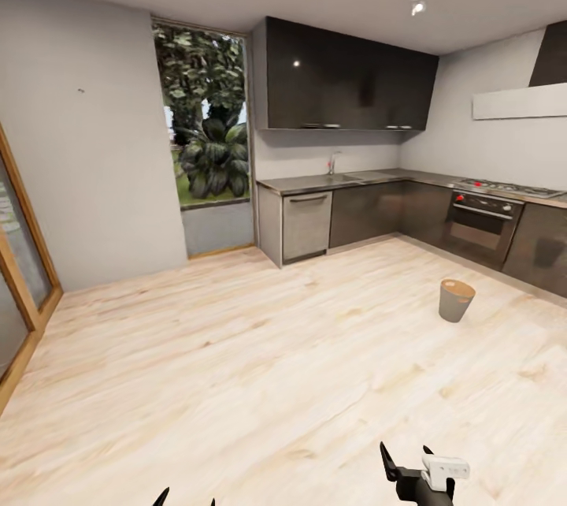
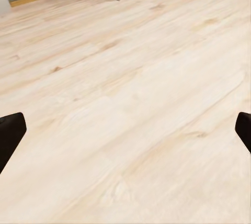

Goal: Put the three can of soda from the living room inside the tash can in the kitchen.

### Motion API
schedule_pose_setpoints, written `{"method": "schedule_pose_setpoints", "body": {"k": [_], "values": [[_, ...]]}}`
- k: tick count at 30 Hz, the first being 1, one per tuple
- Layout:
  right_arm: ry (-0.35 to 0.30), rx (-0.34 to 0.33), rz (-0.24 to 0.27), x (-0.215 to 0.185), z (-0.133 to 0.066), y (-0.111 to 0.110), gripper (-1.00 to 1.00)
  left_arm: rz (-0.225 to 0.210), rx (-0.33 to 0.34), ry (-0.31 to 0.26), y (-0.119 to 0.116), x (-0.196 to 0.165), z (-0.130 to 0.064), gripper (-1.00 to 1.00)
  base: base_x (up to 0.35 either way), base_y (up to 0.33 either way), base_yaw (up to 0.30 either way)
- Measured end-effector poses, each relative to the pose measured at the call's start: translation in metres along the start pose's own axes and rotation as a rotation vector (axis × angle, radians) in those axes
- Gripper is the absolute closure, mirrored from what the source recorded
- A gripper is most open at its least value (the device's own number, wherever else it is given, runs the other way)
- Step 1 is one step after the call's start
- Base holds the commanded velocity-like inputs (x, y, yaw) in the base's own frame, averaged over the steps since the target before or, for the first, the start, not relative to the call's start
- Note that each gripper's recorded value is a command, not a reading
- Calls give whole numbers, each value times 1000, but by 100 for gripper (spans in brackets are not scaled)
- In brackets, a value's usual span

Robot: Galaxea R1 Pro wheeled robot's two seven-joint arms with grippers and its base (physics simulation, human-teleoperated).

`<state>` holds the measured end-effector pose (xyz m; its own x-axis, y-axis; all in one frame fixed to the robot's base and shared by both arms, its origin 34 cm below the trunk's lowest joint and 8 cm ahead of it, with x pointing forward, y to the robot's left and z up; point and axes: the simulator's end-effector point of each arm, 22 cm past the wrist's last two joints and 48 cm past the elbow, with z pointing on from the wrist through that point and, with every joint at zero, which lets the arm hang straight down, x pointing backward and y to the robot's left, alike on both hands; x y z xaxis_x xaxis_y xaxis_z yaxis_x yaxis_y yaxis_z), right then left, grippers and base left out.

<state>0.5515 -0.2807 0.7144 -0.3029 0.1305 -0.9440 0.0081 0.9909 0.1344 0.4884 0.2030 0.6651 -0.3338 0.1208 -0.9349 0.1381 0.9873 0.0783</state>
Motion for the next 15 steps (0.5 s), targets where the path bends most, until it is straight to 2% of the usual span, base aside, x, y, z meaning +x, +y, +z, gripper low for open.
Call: {"method": "schedule_pose_setpoints", "body": {"k": [15], "values": [[0,4,0,0,0,-2,-100,0,0,0,0,0,0,-100,290,-124,-2]]}}
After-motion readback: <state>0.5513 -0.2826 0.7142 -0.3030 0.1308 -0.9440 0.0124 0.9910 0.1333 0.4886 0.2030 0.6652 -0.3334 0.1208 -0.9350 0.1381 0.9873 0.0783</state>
